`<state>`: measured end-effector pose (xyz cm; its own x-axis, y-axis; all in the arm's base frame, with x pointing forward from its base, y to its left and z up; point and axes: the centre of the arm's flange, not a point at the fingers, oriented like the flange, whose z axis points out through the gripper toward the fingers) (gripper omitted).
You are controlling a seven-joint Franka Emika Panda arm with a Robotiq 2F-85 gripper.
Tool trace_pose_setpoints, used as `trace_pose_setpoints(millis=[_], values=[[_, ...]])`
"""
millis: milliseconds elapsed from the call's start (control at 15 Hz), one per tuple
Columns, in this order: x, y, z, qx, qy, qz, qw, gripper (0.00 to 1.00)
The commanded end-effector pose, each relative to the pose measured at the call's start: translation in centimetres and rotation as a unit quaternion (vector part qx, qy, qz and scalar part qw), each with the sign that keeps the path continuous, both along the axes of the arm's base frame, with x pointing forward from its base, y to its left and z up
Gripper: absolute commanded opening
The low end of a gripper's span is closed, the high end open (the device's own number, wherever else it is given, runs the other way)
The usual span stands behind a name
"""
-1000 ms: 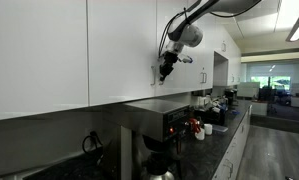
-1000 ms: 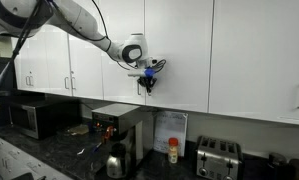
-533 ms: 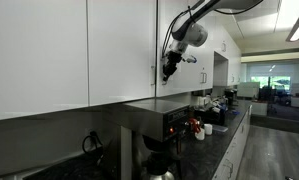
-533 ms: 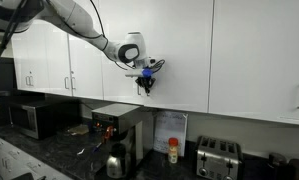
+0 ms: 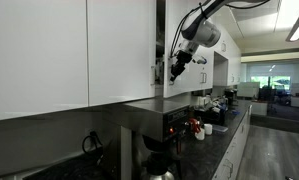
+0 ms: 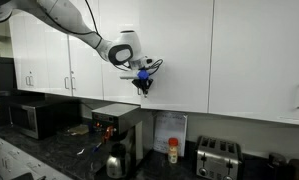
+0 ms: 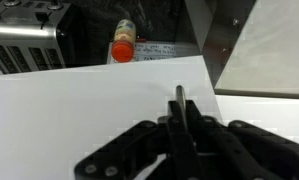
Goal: Open the right cabinet door
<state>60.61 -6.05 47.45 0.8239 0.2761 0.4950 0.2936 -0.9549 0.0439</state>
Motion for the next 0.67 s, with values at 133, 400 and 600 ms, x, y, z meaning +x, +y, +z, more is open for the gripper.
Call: trace_pose_setpoints(millis=[133,400,600], values=[[-5.6,-2.7,2.0,-0.008,-0.044,0.005,0.999,0.03],[-7.9,-4.8,2.3,-0.004,-0.052,-0.006,0.9986,0.03],[-9.7,-6.3,2.4,-0.005,-0.054,-0.015,0.9984,0.03]])
